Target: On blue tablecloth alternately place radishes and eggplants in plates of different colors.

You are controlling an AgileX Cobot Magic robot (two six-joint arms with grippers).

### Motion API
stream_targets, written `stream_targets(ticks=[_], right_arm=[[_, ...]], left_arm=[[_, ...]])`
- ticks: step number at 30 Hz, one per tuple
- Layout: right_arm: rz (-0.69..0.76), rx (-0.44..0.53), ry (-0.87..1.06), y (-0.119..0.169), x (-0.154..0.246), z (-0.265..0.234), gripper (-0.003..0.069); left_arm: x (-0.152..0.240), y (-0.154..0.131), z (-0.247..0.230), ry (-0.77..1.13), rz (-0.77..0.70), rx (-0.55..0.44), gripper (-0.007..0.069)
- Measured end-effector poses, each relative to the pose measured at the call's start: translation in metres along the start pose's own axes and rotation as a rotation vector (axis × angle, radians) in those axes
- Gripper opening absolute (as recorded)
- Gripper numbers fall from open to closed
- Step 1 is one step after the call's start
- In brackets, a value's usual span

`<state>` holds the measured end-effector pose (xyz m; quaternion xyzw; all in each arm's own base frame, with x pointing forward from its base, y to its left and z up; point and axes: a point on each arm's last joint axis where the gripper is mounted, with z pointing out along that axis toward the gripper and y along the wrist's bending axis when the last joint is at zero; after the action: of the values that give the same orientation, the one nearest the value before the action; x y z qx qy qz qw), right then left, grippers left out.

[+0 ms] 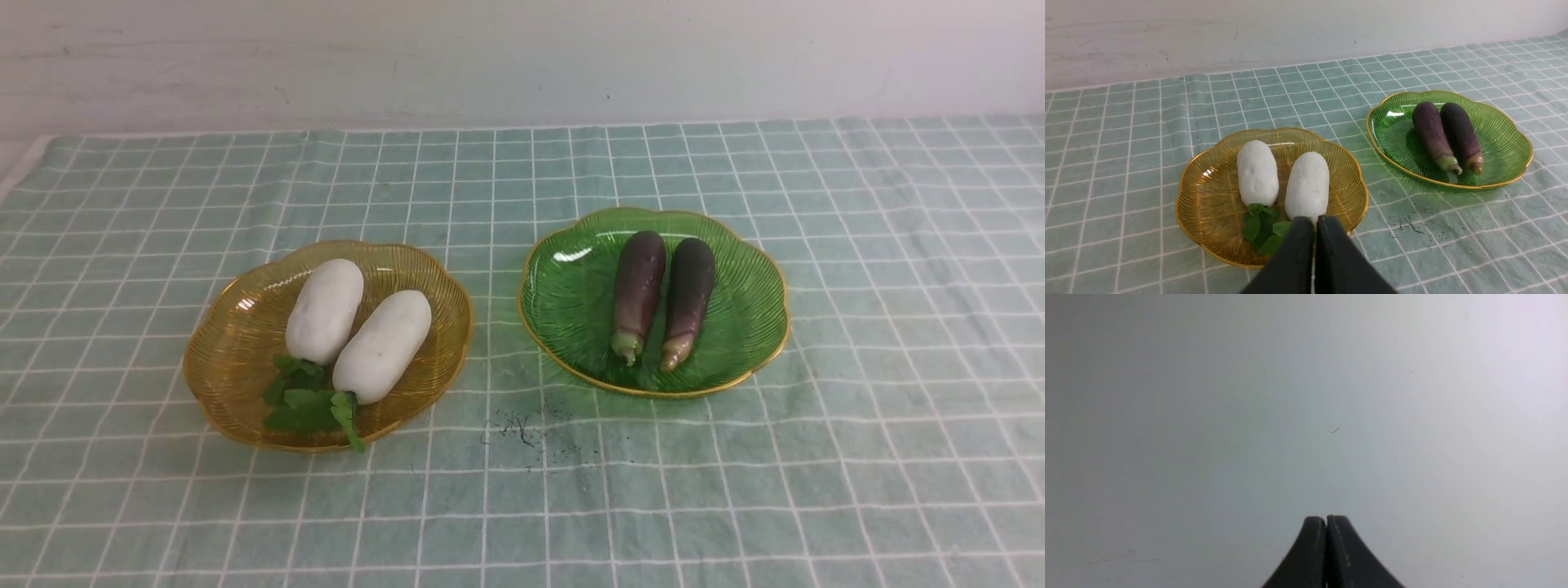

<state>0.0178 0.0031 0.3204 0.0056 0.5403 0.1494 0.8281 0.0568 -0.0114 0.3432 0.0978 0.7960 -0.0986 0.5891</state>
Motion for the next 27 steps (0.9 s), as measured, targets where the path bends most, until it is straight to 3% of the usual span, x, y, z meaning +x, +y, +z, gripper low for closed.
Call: stream_targets(ticks=[12,20,27], right_arm=[[0.000,0.000,0.001,0.000,0.000,0.000,-0.0014],[0.000,0.000,0.002,0.000,0.000,0.000,-0.0014],[0.000,0.000,0.003,0.000,0.000,0.000,-0.0014]], left_arm=[[0.023,-0.001,0.010,-0.093,0.028,0.005,-0.0008],[0.117,0.009,0.029,-0.127,0.007,-0.160,-0.0008],[0.164,0.011,0.044,-0.016,-0.006,-0.174,-0.0008]])
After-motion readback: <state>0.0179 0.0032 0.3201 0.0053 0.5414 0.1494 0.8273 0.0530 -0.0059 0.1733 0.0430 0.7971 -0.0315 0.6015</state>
